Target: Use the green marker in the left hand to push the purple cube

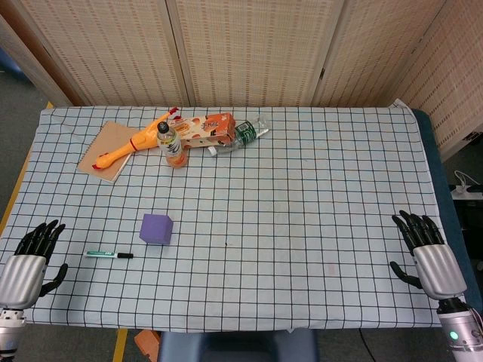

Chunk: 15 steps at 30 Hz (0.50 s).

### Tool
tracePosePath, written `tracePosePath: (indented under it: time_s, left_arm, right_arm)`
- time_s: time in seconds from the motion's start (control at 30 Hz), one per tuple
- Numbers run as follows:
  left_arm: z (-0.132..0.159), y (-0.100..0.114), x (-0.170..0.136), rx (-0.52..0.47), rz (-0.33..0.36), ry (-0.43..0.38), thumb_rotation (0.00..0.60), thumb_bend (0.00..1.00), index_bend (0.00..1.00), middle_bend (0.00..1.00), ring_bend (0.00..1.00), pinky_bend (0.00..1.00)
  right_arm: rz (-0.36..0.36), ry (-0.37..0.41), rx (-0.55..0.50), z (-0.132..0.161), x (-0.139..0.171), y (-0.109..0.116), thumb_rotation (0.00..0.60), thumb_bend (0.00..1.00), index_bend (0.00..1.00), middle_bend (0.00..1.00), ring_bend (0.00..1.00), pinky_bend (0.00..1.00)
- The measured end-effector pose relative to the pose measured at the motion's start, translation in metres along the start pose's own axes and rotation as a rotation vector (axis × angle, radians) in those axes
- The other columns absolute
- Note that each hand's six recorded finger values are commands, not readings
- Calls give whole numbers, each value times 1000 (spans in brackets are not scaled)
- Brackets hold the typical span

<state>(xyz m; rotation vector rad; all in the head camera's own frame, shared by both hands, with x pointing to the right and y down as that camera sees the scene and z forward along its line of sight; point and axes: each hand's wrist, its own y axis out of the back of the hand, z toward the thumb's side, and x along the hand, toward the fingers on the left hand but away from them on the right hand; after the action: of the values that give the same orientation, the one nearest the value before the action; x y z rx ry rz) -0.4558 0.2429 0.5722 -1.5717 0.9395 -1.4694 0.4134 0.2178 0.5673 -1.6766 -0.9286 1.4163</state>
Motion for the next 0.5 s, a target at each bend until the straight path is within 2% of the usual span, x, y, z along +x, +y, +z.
tracePosePath:
  time_s: [0.13,0.2,0.27,0.33,0.43,0.5]
  left_arm:
    - [-1,-3,0,7,-17,9,600,406,0,3,2,144]
    - [0,-6,0,14,-29,8,600,405,22,31,55,238]
    - [2,-10,2,27,-39,-1,600,408,83,101,190,471]
    - [2,-16,5,65,-36,-13,600,410,141,180,321,659]
    - [0,-28,11,152,-23,-35,600,413,186,254,474,786]
    - [-2,-40,16,207,-22,-53,600,413,191,267,509,807]
  right_arm:
    - [1,2,0,0,0,0,600,177,0,0,0,0]
    - [-4,3,-2,1,1,1,600,177,0,0,0,0]
    - [-15,-1,0,0,1,3,600,177,0,0,0,0]
    - [-10,-4,4,0,1,1,600,177,0,0,0,0]
    - [-5,-7,15,0,1,-1,600,177,0,0,0,0]
    - [-5,-8,24,1,1,-2,600,177,0,0,0,0]
